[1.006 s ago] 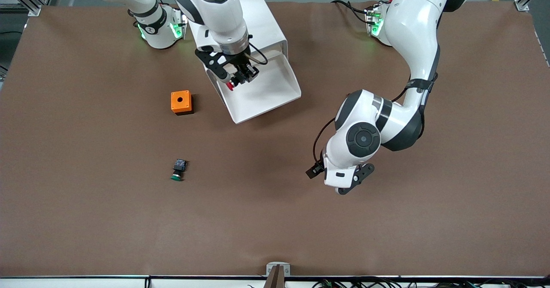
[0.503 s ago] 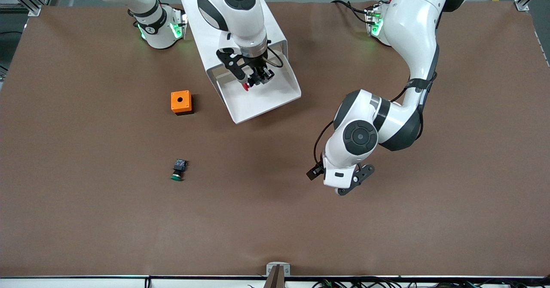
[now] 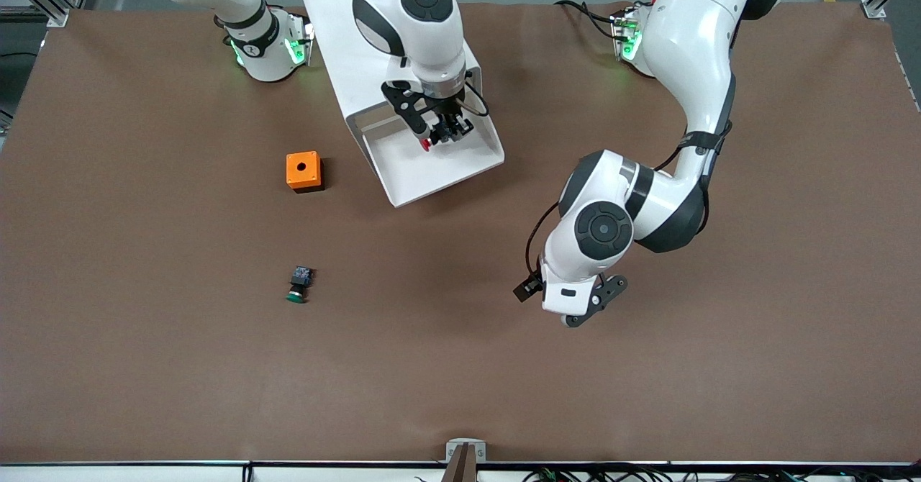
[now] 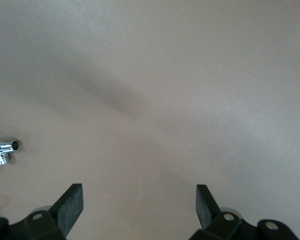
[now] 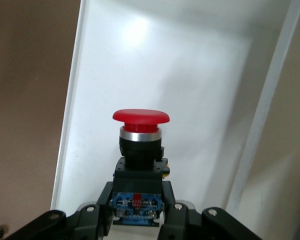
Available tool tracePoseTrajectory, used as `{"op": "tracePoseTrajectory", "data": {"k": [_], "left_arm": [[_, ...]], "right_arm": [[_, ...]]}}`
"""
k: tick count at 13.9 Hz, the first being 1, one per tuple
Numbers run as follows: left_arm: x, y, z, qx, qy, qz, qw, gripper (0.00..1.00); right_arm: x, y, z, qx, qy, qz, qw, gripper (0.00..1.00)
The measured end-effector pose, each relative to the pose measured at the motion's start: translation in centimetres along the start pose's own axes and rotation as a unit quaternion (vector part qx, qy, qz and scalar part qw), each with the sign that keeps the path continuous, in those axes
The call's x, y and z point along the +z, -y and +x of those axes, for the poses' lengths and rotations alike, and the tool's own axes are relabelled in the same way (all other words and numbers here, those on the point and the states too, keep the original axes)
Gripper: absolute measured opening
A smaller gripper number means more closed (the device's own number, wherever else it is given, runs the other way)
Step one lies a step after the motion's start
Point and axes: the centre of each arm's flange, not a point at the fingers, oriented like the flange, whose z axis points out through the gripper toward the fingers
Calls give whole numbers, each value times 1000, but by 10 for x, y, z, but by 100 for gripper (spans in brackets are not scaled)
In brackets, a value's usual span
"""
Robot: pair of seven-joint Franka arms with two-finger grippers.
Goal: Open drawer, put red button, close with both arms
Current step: 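Lower the red button into the open drawer with the right gripper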
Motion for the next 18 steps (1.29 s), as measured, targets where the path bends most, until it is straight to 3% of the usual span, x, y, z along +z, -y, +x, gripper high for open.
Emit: {"op": "tracePoseTrajectory", "data": {"k": [18], "left_arm": [[0,1,3,-2,0,-1,1000,100]], "right_arm": [[31,6,-21,20,-7,-11,1000,42]]}}
